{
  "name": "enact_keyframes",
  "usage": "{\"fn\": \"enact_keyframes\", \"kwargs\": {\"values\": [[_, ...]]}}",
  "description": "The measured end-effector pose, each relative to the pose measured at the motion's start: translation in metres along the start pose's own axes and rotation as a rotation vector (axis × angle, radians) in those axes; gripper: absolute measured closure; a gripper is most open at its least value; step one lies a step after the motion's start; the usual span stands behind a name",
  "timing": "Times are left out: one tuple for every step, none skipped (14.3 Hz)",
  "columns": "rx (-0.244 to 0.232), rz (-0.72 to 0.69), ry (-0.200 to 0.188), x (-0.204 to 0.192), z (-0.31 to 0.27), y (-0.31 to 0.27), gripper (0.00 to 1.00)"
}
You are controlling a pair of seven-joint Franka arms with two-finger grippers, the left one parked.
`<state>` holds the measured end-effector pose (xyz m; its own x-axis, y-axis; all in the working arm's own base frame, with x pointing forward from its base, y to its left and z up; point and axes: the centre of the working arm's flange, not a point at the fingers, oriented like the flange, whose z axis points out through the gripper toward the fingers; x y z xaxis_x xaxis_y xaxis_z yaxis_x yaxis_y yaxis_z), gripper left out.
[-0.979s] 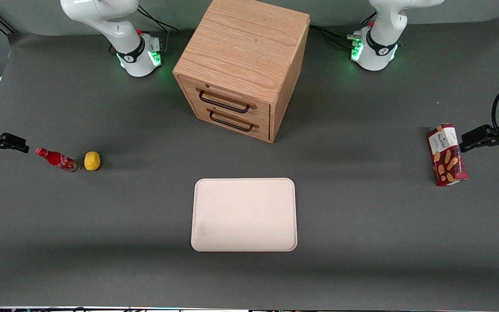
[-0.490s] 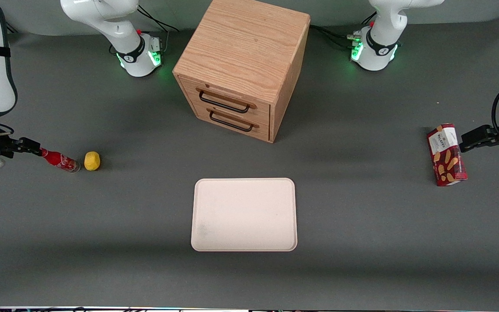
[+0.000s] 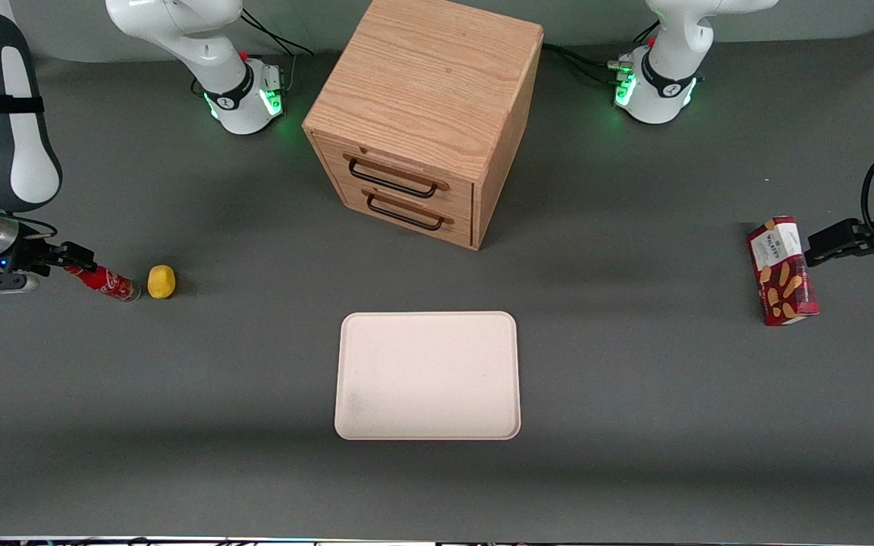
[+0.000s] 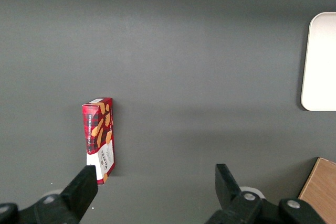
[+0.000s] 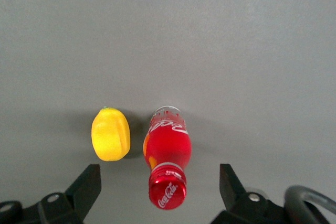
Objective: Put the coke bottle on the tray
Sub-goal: 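Close the right gripper around the bottle's neck and lift it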
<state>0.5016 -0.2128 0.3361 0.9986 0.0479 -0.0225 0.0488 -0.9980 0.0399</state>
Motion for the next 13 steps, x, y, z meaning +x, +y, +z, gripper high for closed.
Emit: {"fn": "enact_keyframes", "kwargs": {"values": [[0.018, 0.000, -0.002, -0.002, 0.005, 0.001, 0.00], [0.042, -0.007, -0.003, -0.004, 0.012, 0.004, 0.00], [0.057, -0.016, -0.002, -0.006, 0.018, 0.008, 0.00], [0.058, -0.020, -0.002, -0.007, 0.023, 0.011, 0.00], [0.057, -0.021, -0.003, -0.008, 0.026, 0.014, 0.03], [0.057, -0.021, -0.006, -0.008, 0.028, 0.015, 0.03], [0.057, -0.021, -0.006, -0.008, 0.028, 0.015, 0.05], [0.056, -0.022, -0.006, -0.008, 0.028, 0.015, 0.06], [0.056, -0.022, -0.006, -0.008, 0.028, 0.015, 0.14], [0.056, -0.022, -0.006, -0.008, 0.028, 0.015, 0.24], [0.056, -0.023, -0.006, -0.008, 0.028, 0.015, 0.37], [0.056, -0.023, -0.006, -0.008, 0.028, 0.015, 0.48], [0.056, -0.023, -0.005, -0.008, 0.028, 0.015, 0.58]]}}
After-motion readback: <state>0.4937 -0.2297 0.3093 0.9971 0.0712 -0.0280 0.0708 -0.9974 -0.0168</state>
